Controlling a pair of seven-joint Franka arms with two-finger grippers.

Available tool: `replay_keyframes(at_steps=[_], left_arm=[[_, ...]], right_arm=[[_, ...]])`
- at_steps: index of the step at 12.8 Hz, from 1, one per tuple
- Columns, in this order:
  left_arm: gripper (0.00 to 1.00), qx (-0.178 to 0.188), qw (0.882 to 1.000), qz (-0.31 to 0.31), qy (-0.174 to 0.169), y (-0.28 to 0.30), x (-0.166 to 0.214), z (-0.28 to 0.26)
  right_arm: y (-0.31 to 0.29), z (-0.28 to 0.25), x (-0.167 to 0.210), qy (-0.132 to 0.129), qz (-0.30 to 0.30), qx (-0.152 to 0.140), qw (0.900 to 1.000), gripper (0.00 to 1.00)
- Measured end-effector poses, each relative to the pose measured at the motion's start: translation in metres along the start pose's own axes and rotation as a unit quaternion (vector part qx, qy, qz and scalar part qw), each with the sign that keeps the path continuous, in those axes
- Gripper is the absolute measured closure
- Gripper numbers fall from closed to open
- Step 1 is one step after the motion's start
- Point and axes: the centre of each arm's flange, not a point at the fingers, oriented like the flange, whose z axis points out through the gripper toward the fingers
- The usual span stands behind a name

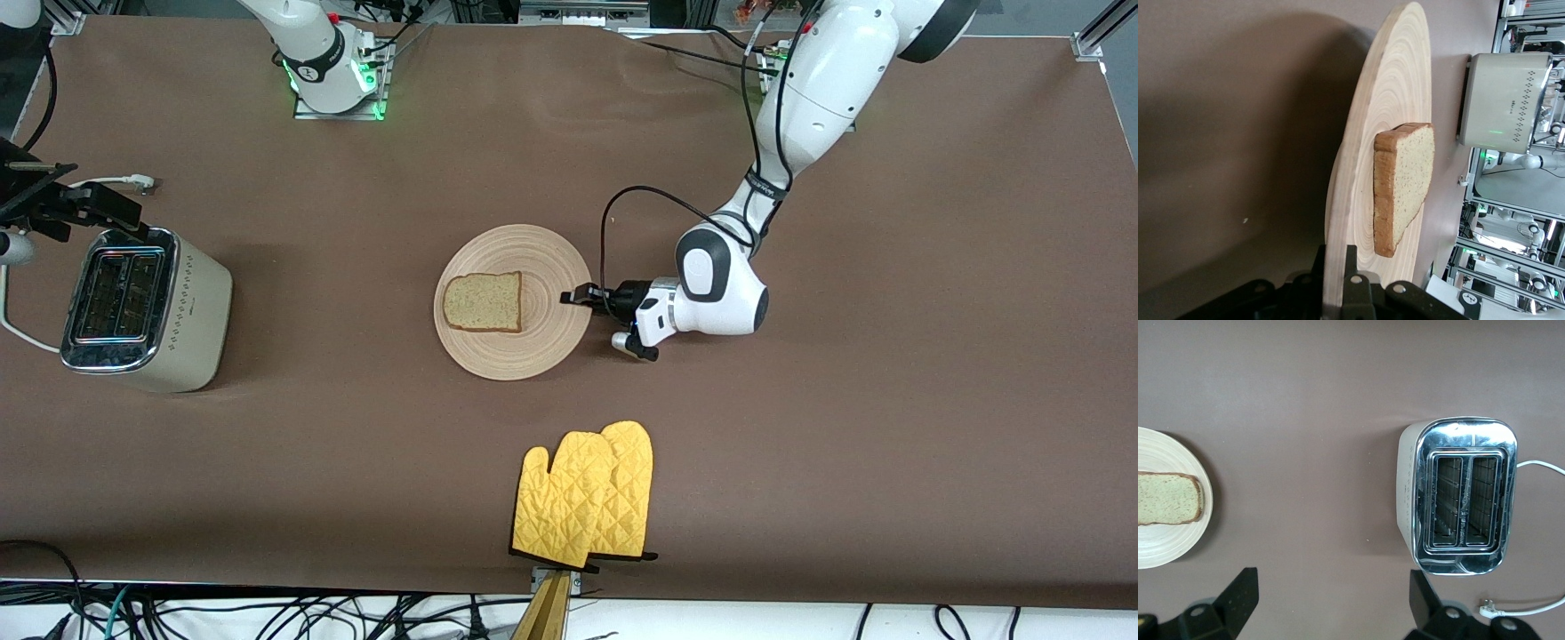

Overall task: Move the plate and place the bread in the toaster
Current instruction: 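Slide the wooden plate with the left gripper toward the toaster, then release the plate with the left gripper while the right gripper reaches the bread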

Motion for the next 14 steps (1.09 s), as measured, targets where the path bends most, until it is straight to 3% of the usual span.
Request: replay_keyframes(at_steps=[3, 7, 9, 10, 13, 14], left_arm=[[0.78, -0.001, 1.0, -0.005, 0.007, -0.003, 0.003, -0.005], [0.32, 0.015, 0.999, -0.021, 0.03, -0.03, 0.015, -0.036], [0.11, 0.02, 0.999, -0.027, 0.042, -0.047, 0.026, -0.085], [0.01, 0.041, 0.998, -0.02, 0.046, -0.055, 0.029, -0.117], [0.0, 0.12, 0.992, 0.029, 0.035, -0.047, 0.019, -0.211], [0.0, 0.148, 0.987, 0.051, 0.028, -0.036, 0.011, -0.236]], right_arm=[[-0.002, 0.0, 0.0, 0.0, -0.001, 0.0, 1.0, 0.0], [-0.035, 0.002, 0.001, -0.002, -0.02, 0.001, 1.0, 0.0], [-0.082, 0.014, 0.0, -0.012, -0.001, -0.001, 1.0, 0.01], [-0.109, 0.024, -0.001, -0.015, 0.011, -0.002, 1.0, 0.04], [-0.195, 0.07, -0.005, 0.011, 0.054, 0.008, 0.998, 0.07], [-0.223, 0.091, -0.008, 0.02, 0.059, 0.023, 0.998, 0.15]])
